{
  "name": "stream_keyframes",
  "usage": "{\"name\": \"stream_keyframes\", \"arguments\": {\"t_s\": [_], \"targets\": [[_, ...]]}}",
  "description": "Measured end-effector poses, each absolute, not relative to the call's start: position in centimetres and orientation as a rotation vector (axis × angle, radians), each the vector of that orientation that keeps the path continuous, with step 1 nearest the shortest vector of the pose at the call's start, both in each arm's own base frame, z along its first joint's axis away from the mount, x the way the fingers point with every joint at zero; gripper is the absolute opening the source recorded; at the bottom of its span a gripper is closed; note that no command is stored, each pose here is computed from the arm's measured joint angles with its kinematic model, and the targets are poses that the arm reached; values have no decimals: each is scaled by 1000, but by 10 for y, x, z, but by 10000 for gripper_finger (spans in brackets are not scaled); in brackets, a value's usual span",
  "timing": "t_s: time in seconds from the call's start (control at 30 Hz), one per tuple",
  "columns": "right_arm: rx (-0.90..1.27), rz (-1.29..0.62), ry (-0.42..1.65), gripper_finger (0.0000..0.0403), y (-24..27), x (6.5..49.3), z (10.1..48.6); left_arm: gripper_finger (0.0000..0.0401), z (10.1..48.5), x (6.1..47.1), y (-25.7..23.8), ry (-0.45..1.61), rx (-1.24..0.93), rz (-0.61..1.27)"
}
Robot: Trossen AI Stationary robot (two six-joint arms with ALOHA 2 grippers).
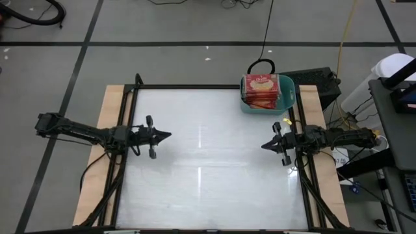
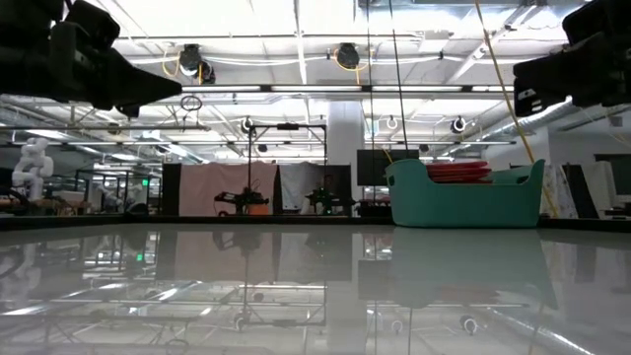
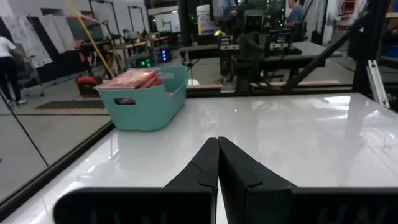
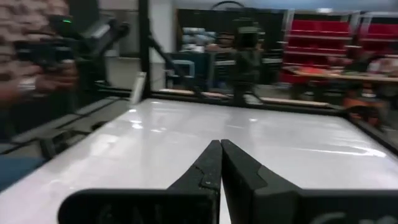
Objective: Sort popcorn bags into baskets
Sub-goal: Return to Home Position
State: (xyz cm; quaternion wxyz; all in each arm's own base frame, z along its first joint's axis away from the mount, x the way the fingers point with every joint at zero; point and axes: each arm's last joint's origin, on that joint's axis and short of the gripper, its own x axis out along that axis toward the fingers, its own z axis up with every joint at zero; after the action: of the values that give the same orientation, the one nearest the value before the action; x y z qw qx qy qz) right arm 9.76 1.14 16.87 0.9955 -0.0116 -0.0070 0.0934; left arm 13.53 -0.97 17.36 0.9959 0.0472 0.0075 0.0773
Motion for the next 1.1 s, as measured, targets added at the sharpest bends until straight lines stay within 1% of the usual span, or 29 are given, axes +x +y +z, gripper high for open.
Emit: {"name": "stream_keyframes", "arguments": {"t_s": [0.07, 0.23, 0.3, 0.57, 1.1], "targets": [[-34, 156, -17, 3, 11, 98, 169, 5, 174, 134, -9, 18, 92, 160], [-27, -34, -21, 1, 5, 98, 170, 5, 176, 130, -8, 2, 57, 158], [-56, -71, -22, 0, 4, 98, 170, 5, 176, 129, -8, -1, 50, 153], [-117, -138, -15, 0, -3, 98, 170, 5, 176, 128, -8, 1, 50, 152], [-80, -154, 4, 0, -8, 98, 168, 5, 176, 128, -8, -2, 34, 152]]}}
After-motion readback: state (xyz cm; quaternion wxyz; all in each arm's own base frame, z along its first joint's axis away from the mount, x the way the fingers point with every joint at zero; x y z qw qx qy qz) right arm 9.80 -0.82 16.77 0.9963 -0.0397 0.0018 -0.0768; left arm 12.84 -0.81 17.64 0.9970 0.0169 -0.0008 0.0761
